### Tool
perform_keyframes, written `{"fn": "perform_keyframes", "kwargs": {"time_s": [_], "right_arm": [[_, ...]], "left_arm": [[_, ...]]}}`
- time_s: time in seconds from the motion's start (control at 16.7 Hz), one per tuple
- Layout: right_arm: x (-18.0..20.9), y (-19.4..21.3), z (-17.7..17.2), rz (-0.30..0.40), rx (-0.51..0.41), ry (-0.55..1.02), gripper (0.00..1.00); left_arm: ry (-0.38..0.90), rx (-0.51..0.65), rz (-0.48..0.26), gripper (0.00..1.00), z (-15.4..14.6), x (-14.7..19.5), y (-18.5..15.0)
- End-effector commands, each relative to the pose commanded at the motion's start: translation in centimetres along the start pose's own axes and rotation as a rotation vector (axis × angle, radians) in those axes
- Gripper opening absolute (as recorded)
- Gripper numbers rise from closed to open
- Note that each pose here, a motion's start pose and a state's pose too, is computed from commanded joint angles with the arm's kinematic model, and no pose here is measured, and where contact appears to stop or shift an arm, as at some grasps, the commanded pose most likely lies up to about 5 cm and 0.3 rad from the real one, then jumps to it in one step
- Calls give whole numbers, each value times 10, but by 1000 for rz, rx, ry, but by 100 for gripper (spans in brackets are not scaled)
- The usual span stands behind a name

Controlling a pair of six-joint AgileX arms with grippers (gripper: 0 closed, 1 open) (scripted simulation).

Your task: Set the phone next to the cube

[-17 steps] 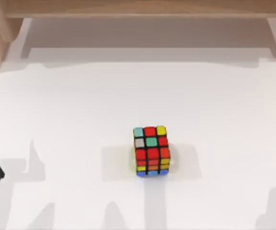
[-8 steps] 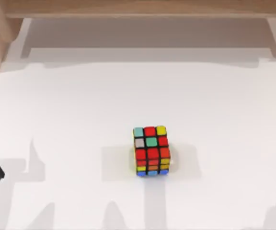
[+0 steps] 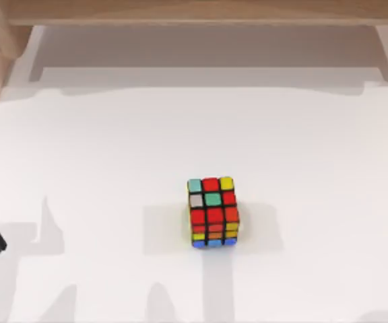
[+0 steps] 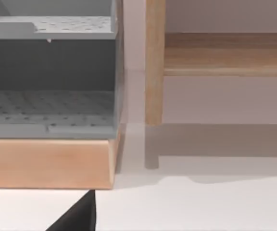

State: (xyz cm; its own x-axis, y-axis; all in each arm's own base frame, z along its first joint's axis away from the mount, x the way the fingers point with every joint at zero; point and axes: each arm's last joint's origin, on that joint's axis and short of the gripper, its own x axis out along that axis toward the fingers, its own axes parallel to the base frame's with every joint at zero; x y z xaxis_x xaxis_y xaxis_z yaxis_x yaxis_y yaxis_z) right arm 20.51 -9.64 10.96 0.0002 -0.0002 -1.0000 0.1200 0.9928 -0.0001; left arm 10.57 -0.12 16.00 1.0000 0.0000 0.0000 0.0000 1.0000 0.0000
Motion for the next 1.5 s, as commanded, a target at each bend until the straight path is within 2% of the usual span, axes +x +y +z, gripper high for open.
{"fn": "perform_keyframes", "kwargs": {"time_s": [0.24, 1.02, 1.5], "right_arm": [[1, 0, 0, 0, 0, 0, 100], [1, 0, 0, 0, 0, 0, 2], [1, 0, 0, 0, 0, 0, 0]], "left_arm": [[0, 0, 0, 100, 0, 0, 0], [0, 0, 0, 100, 0, 0, 0], [0, 0, 0, 100, 0, 0, 0]]}}
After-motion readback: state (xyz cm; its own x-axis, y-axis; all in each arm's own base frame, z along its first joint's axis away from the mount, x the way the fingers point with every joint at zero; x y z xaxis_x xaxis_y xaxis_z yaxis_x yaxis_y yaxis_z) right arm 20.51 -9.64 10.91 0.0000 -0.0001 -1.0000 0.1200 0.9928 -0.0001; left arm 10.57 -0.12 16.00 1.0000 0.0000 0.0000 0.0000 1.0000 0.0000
